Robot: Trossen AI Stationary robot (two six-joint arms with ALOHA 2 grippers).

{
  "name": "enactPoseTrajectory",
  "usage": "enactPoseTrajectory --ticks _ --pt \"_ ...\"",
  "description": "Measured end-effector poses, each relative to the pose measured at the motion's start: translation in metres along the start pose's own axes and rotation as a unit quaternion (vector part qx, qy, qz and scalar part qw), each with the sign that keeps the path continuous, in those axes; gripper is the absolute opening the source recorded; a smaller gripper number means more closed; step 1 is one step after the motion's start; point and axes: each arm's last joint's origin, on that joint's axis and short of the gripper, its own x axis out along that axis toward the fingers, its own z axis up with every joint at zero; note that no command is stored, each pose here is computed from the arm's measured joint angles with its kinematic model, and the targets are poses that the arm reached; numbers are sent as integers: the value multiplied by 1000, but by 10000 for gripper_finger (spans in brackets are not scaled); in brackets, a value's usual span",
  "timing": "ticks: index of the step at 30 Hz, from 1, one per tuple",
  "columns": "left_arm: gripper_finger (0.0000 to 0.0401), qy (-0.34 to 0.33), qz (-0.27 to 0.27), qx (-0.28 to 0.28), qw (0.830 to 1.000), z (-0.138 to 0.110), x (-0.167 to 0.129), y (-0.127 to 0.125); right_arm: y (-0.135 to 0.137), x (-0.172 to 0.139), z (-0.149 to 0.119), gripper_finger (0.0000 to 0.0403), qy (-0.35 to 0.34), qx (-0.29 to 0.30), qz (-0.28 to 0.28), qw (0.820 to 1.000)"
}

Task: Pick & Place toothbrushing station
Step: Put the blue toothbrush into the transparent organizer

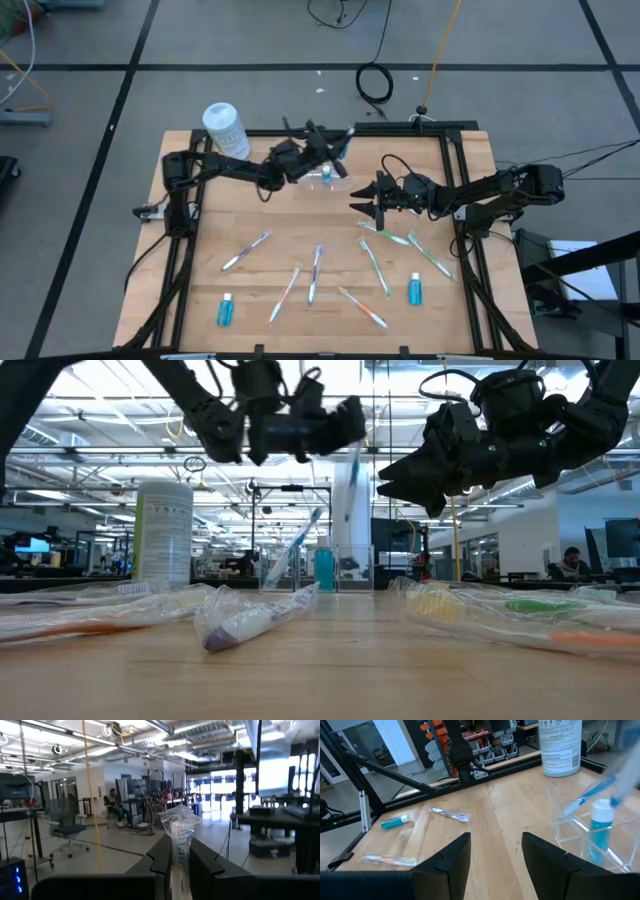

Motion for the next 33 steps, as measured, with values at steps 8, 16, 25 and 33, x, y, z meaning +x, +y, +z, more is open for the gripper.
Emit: enactPoseTrajectory --ticks 8,16,25,33 --pt "42 35 3 28 999 -37 9 -8 -2 0 -2 169 11 7 -7 1000" --pt "42 119 8 26 993 -55 7 0 -3 0 -5 169 28 10 -11 1000" --pt "43 177 8 19 984 -66 4 -1 -3 0 -5 169 29 10 -10 999" --pt "114 201 3 40 979 -62 2 -1 -3 0 -5 169 29 9 -9 999"
